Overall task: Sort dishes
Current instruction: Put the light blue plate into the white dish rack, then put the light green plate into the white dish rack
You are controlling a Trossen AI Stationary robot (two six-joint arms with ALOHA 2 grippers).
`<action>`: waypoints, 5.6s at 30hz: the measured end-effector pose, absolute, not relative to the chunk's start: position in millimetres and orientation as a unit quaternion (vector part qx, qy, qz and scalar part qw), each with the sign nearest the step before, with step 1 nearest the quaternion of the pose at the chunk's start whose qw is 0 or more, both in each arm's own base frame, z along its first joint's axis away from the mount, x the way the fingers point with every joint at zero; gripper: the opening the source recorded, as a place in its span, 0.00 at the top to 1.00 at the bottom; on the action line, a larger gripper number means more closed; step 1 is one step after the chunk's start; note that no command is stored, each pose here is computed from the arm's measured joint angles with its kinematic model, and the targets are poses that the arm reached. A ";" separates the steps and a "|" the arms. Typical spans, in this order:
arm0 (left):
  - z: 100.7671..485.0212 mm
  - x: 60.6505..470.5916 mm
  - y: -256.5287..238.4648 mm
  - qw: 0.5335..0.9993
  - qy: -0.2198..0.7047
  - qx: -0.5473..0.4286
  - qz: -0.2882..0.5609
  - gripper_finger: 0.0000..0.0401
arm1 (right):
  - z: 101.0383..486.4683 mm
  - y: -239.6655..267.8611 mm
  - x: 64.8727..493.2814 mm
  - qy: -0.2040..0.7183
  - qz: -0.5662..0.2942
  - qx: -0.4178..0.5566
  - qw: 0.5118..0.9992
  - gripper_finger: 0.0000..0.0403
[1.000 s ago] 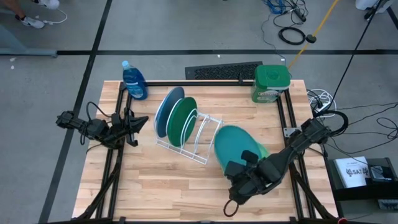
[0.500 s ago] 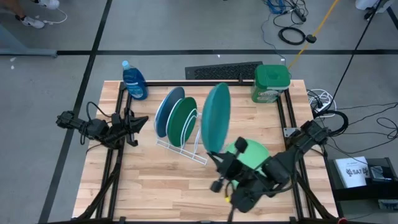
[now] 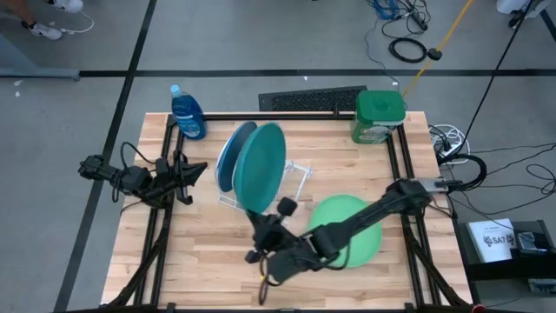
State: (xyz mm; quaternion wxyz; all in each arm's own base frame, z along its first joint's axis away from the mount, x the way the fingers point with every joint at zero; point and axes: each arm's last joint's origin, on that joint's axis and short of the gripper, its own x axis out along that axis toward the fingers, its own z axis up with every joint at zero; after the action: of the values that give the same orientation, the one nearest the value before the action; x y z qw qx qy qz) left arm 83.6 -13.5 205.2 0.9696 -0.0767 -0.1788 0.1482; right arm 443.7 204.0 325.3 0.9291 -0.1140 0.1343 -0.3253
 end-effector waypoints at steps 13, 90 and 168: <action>204.7 83.7 -13.6 0.970 -0.177 -0.076 0.148 1.00 | 261.9 183.2 485.1 0.158 -0.348 -0.110 0.918 1.00; 204.7 83.7 -13.6 0.970 -0.177 -0.076 0.148 1.00 | 259.9 156.2 441.2 0.314 -0.303 0.000 0.900 0.44; 204.0 84.1 -13.7 0.971 -0.173 -0.073 0.148 1.00 | 371.0 213.8 327.3 -0.042 -0.441 0.084 0.892 1.00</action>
State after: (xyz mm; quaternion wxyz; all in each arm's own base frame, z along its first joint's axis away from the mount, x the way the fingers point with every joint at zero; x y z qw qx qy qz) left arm 84.1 -13.7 204.0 0.9709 -0.0734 -0.1733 0.1484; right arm 327.3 213.8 371.0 0.8925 0.0836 -0.0420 -0.4413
